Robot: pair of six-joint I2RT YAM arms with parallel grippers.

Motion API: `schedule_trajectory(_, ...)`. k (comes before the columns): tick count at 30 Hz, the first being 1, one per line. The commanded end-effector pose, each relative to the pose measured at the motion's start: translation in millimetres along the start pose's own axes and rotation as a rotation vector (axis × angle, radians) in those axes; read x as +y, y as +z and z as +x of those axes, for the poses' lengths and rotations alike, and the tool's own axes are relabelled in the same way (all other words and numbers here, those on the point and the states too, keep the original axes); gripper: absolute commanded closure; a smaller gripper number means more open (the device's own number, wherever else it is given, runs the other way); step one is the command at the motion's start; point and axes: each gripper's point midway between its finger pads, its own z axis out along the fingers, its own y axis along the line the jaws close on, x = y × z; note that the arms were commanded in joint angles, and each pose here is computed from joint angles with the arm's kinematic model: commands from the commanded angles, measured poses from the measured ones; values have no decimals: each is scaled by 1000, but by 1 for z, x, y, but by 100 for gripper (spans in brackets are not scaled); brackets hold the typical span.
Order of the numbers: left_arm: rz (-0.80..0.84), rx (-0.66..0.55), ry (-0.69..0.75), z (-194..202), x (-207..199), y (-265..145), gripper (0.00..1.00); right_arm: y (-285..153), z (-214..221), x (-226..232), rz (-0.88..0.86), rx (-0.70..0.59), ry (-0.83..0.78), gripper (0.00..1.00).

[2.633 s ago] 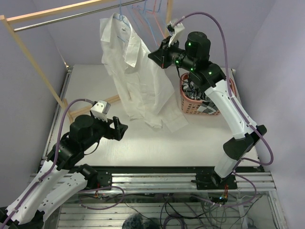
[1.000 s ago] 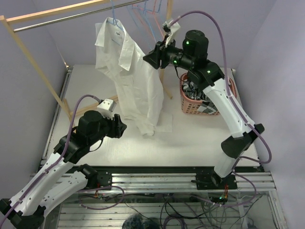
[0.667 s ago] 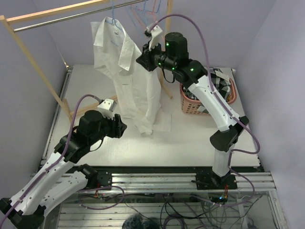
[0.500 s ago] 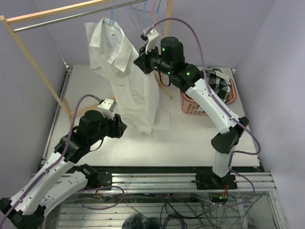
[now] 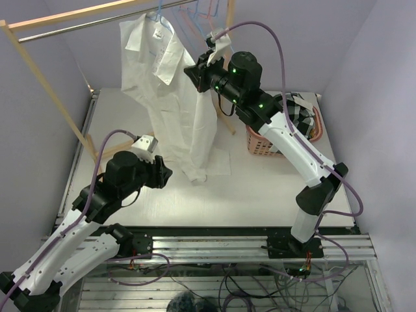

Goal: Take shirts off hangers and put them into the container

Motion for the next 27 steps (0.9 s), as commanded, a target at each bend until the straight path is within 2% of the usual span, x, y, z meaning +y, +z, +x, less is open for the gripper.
schedule_trajectory(1, 19, -26, -7, -8, -6, -5, 41, -7, -70, 8, -11, -224, 7, 100)
schedule_trajectory(16, 22, -38, -7, -9, -6, -8, 41, -46, -106, 28, -18, -313, -21, 100)
schedule_trajectory(27, 17, -37, -6, -10, -6, -8, 41, -71, -101, 39, -37, -274, -38, 100)
